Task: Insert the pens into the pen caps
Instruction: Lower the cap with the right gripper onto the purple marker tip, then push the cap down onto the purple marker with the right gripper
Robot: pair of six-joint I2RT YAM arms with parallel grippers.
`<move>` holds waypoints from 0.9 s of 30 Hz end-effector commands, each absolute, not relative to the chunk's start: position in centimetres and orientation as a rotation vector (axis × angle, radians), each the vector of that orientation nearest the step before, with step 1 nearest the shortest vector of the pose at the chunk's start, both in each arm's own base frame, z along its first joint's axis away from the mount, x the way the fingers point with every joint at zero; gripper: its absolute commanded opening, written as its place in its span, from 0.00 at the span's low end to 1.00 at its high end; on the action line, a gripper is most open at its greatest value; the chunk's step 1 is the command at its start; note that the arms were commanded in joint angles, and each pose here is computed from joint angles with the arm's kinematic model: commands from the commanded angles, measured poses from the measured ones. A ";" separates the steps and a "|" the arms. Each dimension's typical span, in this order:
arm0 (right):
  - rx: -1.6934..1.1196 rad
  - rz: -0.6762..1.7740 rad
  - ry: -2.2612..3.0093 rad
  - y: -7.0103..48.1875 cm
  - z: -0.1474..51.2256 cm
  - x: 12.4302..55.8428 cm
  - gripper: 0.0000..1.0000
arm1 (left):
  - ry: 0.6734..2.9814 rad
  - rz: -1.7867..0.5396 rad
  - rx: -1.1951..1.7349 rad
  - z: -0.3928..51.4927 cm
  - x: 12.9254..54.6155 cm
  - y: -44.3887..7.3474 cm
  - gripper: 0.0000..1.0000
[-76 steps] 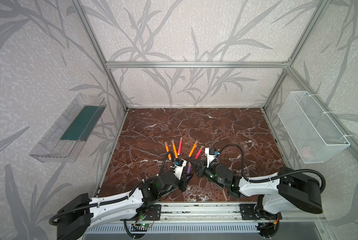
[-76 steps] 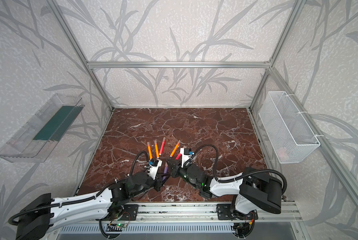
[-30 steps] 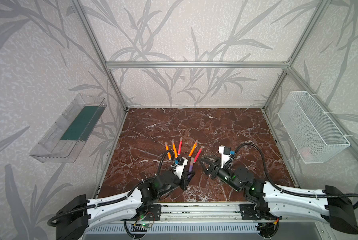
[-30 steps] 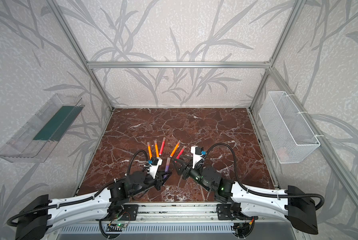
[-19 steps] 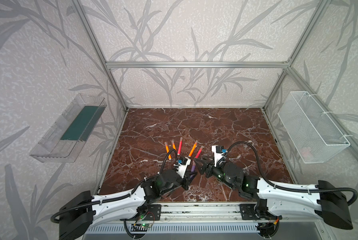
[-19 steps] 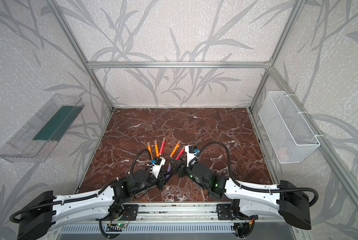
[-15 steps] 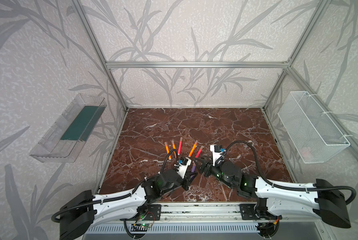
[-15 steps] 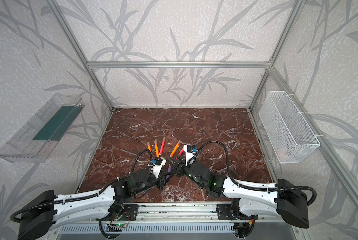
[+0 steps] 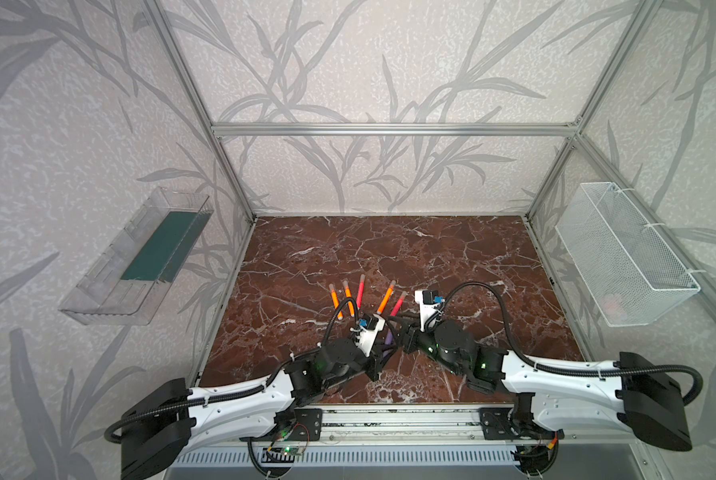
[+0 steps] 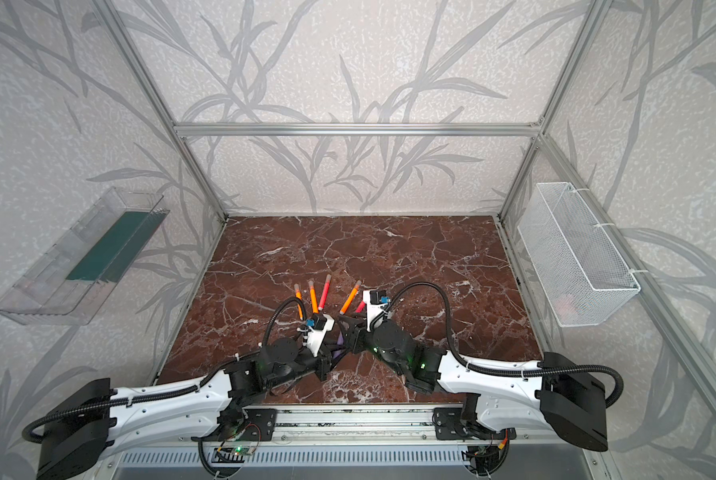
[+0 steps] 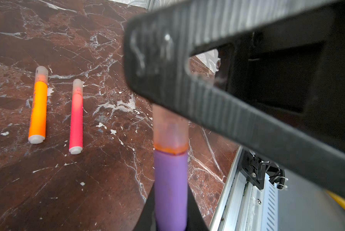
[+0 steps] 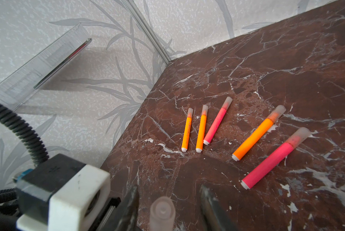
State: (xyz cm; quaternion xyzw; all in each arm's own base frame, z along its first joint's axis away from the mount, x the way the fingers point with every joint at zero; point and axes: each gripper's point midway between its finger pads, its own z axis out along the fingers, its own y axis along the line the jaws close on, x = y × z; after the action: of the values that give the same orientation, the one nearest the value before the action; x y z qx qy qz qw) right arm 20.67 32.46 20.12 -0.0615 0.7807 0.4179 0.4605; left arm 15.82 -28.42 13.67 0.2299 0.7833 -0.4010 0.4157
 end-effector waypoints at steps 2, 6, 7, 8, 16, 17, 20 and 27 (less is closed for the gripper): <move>-0.146 1.056 1.876 33.2 22.2 21.2 0.48 | 1.910 -1.038 0.585 15.5 16.0 -29.3 0.00; -0.154 1.043 1.874 33.4 22.4 21.4 0.43 | 1.909 -1.041 0.584 15.6 16.0 -29.4 0.00; -0.156 1.038 1.877 33.5 22.3 21.4 0.40 | 1.907 -1.042 0.584 15.6 16.0 -29.4 0.00; -0.158 1.038 1.878 33.6 22.2 21.5 0.38 | 1.908 -1.040 0.585 15.6 16.0 -29.4 0.00; -0.196 1.054 1.942 33.6 20.5 20.5 0.10 | 1.884 -1.006 0.551 16.5 16.8 -29.0 0.00; -0.203 1.062 1.951 33.6 20.3 20.3 0.06 | 1.879 -0.992 0.549 16.8 17.0 -28.9 0.00; -0.219 1.122 1.945 33.8 19.7 19.5 0.00 | 1.866 -0.973 0.511 17.9 17.8 -28.5 0.00; -0.367 1.245 1.834 34.7 19.8 17.1 0.00 | 1.758 -1.238 0.511 22.3 18.2 -28.6 0.00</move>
State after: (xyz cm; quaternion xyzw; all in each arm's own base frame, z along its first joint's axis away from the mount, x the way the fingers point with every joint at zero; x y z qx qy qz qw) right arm 20.54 33.20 21.61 -0.0611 0.7423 0.4729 0.4708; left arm 16.19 -28.24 14.91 0.2455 0.7751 -0.4292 0.3934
